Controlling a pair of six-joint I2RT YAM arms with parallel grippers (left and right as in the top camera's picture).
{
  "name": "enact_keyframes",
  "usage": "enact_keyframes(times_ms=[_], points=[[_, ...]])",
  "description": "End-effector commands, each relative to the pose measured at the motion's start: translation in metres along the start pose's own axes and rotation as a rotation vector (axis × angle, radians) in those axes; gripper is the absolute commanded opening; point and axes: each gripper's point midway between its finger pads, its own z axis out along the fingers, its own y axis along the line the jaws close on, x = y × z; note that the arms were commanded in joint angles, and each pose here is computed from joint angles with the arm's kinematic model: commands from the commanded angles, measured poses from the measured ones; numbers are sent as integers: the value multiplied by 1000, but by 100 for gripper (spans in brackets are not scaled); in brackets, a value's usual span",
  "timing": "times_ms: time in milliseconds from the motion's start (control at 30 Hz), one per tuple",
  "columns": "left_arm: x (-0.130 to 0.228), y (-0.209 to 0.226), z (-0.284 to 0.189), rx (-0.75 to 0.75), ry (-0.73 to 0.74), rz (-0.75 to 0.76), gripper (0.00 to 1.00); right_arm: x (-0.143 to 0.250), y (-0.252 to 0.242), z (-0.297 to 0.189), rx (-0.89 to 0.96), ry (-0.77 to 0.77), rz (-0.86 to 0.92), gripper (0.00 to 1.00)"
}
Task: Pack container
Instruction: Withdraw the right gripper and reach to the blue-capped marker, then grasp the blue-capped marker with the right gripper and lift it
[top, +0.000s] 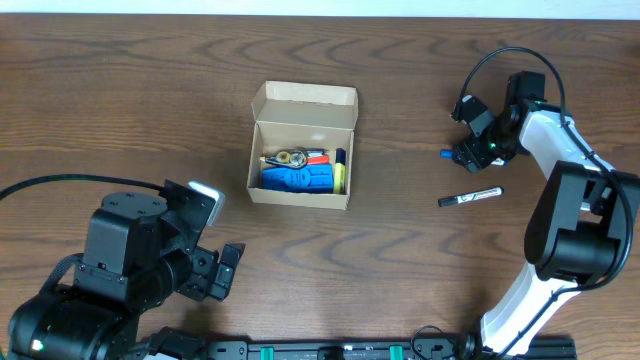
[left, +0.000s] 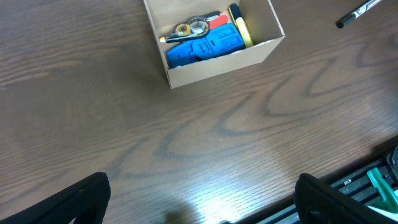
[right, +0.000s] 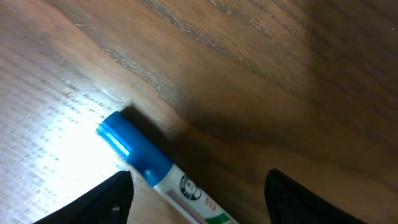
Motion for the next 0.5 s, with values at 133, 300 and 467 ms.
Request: enact_keyframes(times_ms=[133,300,467], points=[[-3,-2,-3,8,-11,5,95,11,-3,14,-7,25,3,70],[-3,-2,-3,8,-11,5,95,11,-3,15,-7,25,3,70],[-3,-2,-3,8,-11,5,95,13,-2,16,-10,28,3,66]])
